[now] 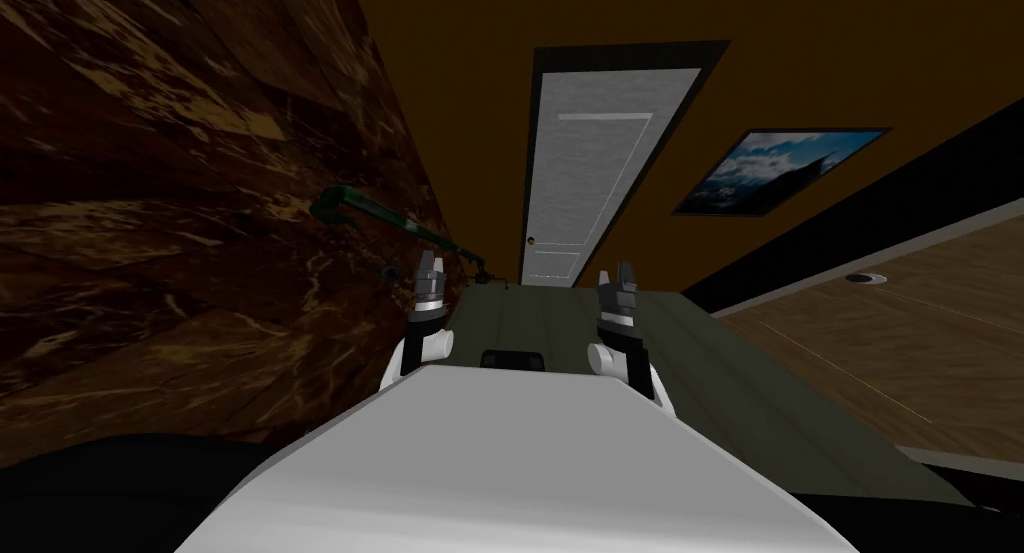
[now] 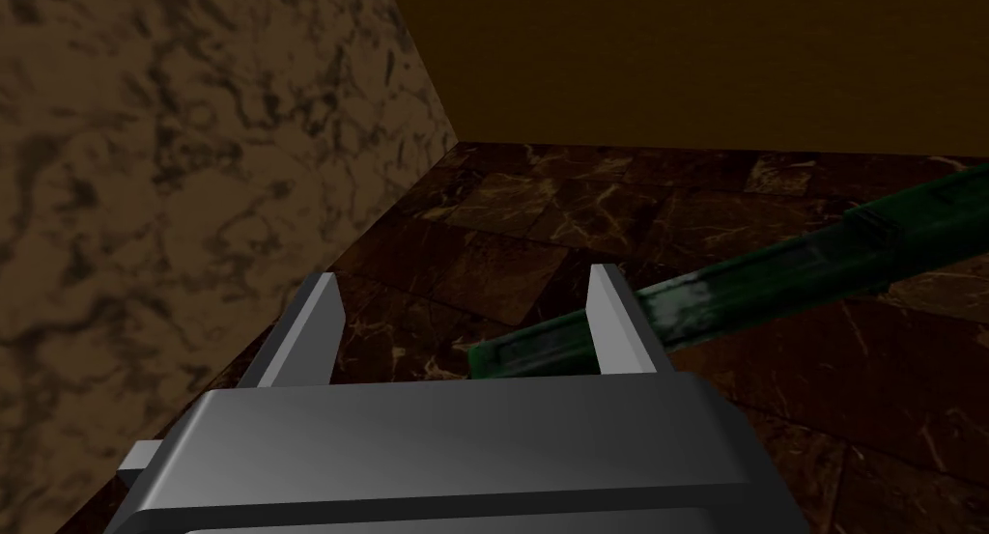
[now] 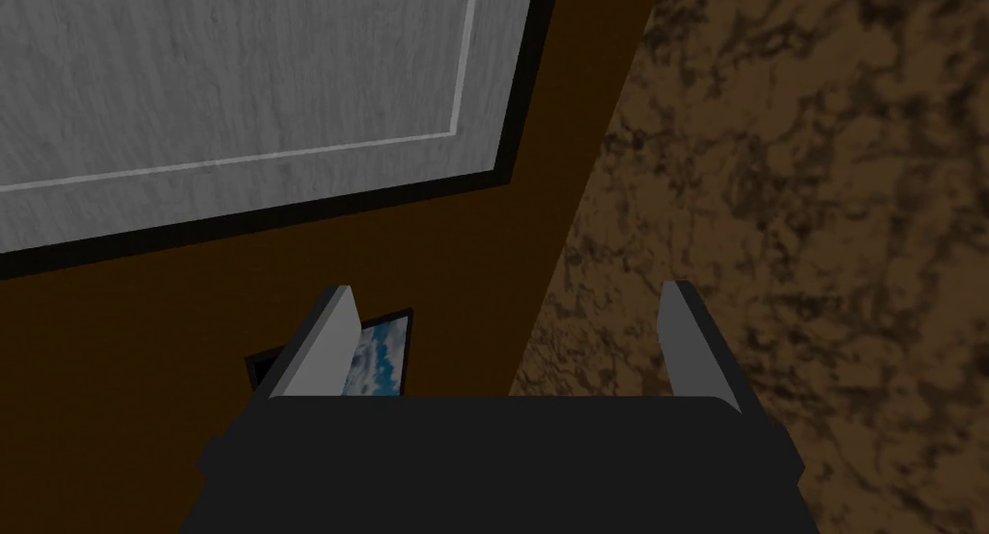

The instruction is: Pull the door open

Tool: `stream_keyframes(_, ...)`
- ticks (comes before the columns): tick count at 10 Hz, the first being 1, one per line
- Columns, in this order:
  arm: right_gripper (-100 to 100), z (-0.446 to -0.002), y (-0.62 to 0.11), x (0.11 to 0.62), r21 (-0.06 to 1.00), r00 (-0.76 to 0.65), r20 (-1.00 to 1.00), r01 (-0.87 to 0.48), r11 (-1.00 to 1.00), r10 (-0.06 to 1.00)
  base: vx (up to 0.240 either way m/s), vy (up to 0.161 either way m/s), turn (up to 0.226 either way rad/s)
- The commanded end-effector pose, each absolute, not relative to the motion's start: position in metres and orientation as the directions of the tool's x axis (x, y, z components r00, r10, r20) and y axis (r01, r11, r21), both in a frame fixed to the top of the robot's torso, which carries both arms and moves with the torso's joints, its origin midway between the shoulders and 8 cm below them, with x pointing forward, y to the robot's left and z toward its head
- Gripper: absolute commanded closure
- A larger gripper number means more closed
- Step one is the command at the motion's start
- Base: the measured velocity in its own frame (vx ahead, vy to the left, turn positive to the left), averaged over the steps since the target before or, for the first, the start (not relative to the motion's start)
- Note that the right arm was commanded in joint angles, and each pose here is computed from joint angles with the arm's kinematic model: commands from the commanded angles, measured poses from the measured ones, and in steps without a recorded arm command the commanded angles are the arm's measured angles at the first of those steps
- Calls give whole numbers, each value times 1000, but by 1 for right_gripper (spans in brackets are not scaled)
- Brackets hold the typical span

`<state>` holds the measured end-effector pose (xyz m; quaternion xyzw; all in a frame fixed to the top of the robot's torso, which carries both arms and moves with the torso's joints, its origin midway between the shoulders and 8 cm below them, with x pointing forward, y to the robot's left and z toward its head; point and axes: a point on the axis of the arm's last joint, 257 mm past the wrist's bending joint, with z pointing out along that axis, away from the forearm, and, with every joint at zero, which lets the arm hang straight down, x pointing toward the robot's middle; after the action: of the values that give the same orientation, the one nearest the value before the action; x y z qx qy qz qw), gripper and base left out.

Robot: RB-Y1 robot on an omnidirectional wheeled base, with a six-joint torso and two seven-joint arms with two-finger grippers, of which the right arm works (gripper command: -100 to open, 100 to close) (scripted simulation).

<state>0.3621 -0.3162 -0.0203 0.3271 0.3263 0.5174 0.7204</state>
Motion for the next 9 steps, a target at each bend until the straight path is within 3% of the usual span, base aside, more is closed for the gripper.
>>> stream_keyframes(1,-100,-29,-317,366,809,264,-165,-515,284,950,141,13,-10)
stream_keyframes(9,-100,-73,-323,387,792,313,-331,-421,442,890,104,24,-11)
